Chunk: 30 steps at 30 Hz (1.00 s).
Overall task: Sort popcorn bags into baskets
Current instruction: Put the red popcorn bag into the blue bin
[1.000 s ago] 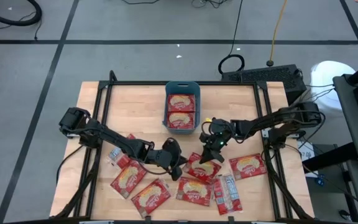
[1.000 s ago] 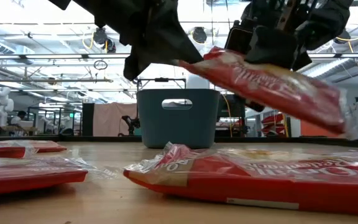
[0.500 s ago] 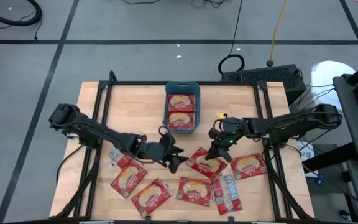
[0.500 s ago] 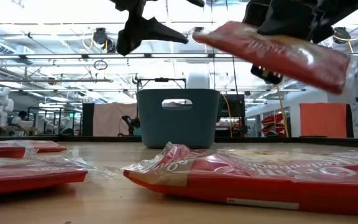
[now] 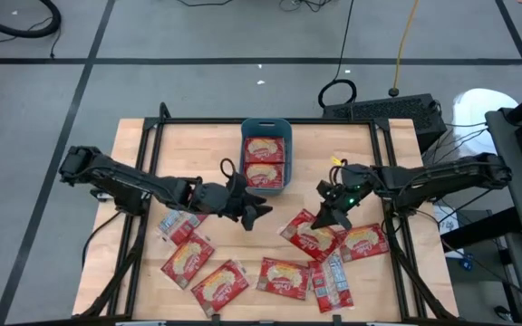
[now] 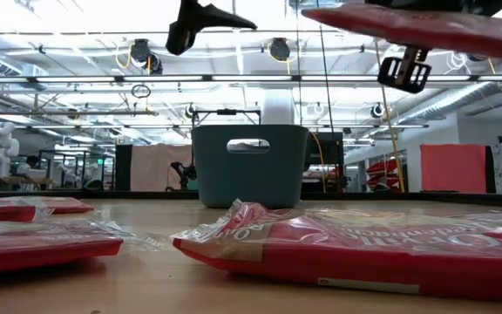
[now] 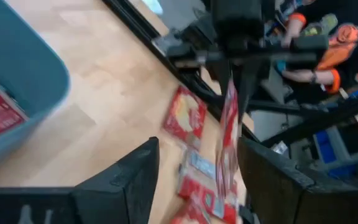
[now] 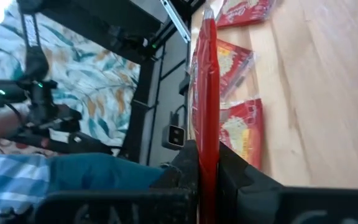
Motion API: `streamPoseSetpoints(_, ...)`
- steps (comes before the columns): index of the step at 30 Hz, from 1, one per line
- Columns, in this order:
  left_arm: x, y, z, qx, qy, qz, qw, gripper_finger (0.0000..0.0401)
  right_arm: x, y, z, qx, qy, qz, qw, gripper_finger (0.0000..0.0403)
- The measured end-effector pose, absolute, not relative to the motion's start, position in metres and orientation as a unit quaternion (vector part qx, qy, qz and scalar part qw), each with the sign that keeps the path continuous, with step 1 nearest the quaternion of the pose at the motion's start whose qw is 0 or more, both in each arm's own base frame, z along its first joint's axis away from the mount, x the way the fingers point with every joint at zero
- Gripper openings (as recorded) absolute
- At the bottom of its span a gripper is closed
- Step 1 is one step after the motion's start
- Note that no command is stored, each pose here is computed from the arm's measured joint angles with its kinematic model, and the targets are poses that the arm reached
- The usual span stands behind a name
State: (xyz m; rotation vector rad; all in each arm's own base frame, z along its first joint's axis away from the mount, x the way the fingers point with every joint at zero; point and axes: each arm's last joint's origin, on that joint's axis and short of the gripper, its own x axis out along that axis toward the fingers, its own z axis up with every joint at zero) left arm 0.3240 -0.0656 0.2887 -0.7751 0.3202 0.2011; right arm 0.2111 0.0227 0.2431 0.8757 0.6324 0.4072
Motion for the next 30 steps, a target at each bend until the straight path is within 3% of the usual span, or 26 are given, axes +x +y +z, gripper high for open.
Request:
streamPoseSetpoints(8, 0.327, -0.054, 0.287, -0.380, 0.170, 0.081, 0.905, 0.0214, 0.218, 0.021, 0.273, 0.429, 0.274, 0.196, 0.838, 0.0006)
streamPoseSetpoints(18, 0.334, -0.025, 0.295, -0.424, 0.148, 0.031, 0.893, 0.0214, 0.225, 0.013, 0.313, 0.445, 0.325, 0.137, 0.823, 0.0006)
streamPoseSetpoints(30, 0.337, -0.003, 0.304, -0.387, 0.108, 0.001, 0.916, 0.0214, 0.235, 0.010, 0.346, 0.470, 0.330, 0.120, 0.810, 0.0006)
